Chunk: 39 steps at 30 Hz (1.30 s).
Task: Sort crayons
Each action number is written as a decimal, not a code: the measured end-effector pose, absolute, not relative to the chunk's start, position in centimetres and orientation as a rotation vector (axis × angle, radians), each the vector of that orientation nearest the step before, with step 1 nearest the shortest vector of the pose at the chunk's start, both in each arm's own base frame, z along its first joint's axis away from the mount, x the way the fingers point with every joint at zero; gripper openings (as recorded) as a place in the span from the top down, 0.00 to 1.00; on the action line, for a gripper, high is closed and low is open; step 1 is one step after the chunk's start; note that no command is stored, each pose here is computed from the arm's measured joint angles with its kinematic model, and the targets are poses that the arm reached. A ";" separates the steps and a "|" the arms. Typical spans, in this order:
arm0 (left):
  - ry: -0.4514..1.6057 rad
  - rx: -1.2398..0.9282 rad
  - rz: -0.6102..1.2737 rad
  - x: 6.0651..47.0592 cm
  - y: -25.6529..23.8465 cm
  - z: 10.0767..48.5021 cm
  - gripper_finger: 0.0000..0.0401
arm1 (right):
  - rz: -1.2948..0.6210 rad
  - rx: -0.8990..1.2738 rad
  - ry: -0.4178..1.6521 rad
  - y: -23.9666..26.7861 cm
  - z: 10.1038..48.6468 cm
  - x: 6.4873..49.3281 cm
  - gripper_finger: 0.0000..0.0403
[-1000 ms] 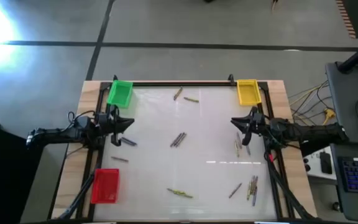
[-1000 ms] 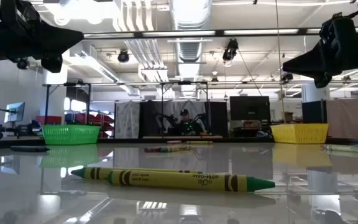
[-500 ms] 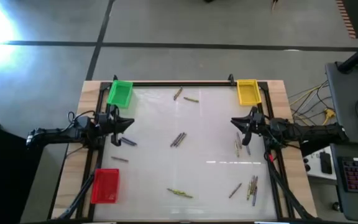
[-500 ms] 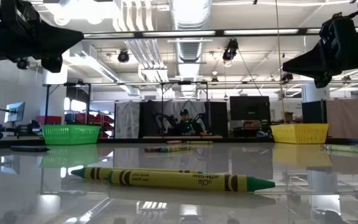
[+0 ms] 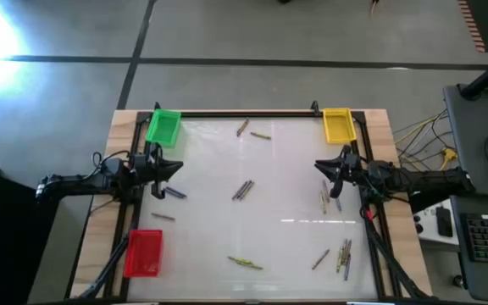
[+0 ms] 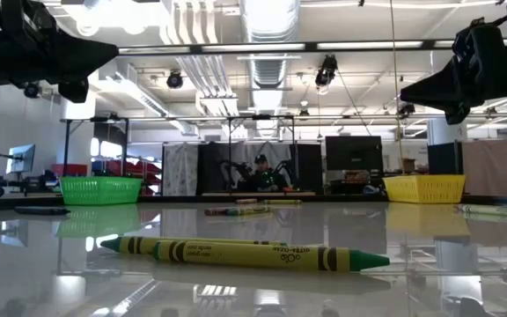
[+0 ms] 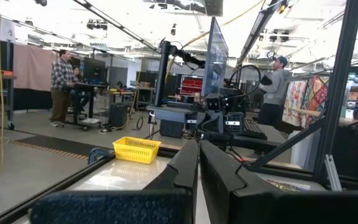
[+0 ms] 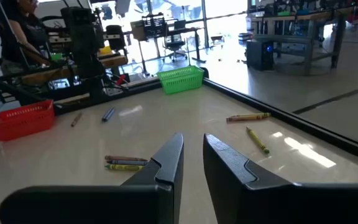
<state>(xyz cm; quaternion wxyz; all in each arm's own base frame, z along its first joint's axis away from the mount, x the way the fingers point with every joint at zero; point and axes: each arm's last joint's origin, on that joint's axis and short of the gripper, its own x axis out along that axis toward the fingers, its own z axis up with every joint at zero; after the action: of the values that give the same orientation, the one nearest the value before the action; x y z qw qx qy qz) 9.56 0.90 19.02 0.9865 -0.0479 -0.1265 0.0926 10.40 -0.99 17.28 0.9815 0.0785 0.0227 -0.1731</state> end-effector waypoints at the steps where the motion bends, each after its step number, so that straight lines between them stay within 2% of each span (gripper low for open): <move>1: -0.254 -0.096 0.186 9.6 0.9 19.0 1.00 | -0.349 0.158 0.046 -1.0 17.3 10.4 0.87; 13: -0.255 -0.095 0.186 9.6 0.9 19.0 1.00 | -0.349 0.158 0.045 -1.0 17.3 10.4 0.87; 25: -0.371 -0.073 0.185 8.8 0.9 21.8 1.00 | -0.348 0.163 0.039 -1.0 17.3 10.4 0.87; 31: -0.431 -0.081 0.181 8.1 0.8 23.7 1.00 | -0.348 0.212 0.018 -1.0 17.5 10.4 0.87; 39: -0.511 -0.027 0.193 7.0 0.8 26.3 1.00 | -0.336 0.393 -0.086 -1.0 18.2 10.5 0.87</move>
<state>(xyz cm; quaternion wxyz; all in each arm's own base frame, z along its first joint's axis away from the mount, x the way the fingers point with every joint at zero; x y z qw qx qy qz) 6.99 0.77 26.29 0.9629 -0.0134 -0.2521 0.0951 10.45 -1.00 18.21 0.9659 0.1940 -0.0426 -0.1661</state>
